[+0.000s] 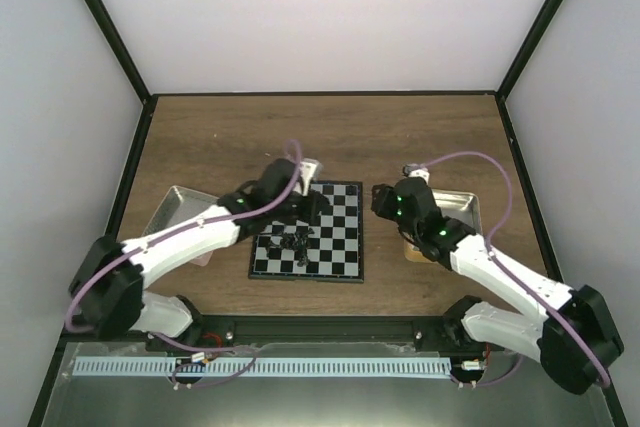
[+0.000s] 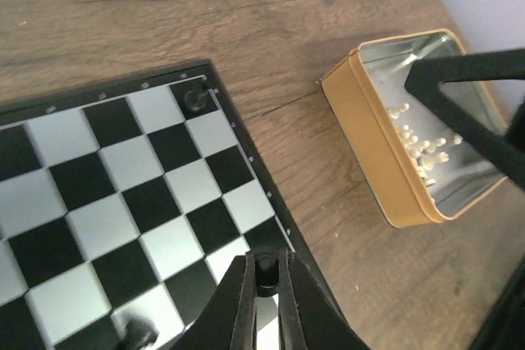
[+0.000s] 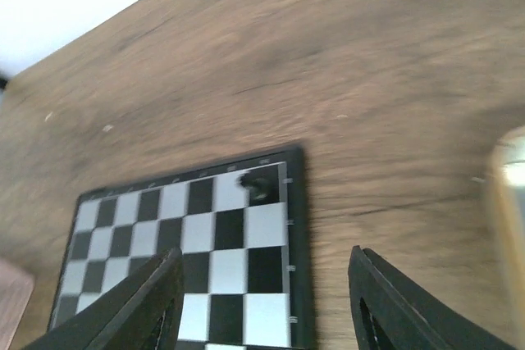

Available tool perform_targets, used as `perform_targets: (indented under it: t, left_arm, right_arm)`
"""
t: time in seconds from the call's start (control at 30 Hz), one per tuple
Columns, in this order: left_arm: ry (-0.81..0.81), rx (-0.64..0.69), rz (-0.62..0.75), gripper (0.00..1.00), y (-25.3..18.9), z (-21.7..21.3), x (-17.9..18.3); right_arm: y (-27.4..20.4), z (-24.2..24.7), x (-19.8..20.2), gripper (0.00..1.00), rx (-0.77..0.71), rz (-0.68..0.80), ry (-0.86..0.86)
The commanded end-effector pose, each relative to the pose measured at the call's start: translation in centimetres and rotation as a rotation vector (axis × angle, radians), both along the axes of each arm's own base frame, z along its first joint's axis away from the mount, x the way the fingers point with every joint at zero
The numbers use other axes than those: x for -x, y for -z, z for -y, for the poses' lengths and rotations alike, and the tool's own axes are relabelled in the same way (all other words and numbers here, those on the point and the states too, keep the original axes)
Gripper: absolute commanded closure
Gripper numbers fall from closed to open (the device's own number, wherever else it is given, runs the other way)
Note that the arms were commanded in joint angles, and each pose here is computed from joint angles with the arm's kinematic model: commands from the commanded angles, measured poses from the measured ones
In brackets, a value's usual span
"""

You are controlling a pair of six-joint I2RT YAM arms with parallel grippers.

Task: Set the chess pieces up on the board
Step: Place the chess piece on the chessboard.

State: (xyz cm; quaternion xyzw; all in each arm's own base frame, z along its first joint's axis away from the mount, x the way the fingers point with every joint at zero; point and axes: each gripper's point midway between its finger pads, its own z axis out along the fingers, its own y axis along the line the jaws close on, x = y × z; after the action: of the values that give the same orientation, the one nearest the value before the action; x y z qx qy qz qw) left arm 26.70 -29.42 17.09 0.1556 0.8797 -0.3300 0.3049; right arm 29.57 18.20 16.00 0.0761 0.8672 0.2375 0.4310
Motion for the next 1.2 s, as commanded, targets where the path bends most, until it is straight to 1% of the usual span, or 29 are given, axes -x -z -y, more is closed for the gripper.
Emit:
perform_targets:
  t: [0.0,0.13,0.23,0.33,0.67,0.9,1.17]
  left_arm:
    - [-0.008,-0.143,0.172,0.96,0.3,4.0,-2.2]
    - [0.001,-0.249,0.186,0.96,3.2,7.1,-3.3]
    - [-0.003,-0.289,0.156,0.96,5.2,8.3,-4.3]
    - [-0.017,-0.318,0.129,0.96,6.2,9.5,-5.3]
    - [-0.098,-0.437,0.05,0.96,10.4,8.7,-6.8]
    - [-0.101,-0.428,0.013,0.96,12.0,8.7,-7.4]
    - [-0.082,-0.411,0.015,0.96,12.4,8.9,-8.0]
  right_arm:
    - [1.2,5.3,0.9,0.43,-0.039,-0.103,0.271]
    - [-0.3,6.7,1.4,0.43,-0.059,-0.062,0.323]
    - [-0.9,7.4,1.8,0.42,-0.066,-0.044,0.346]
    - [-1.0,7.8,2.1,0.41,-0.069,-0.04,0.356]
    - [-1.2,8.0,2.4,0.4,-0.07,-0.035,0.358]
    - [-1.2,7.9,2.3,0.4,-0.07,-0.033,0.352]
    - [-1.3,7.8,2.2,0.39,-0.067,-0.034,0.348]
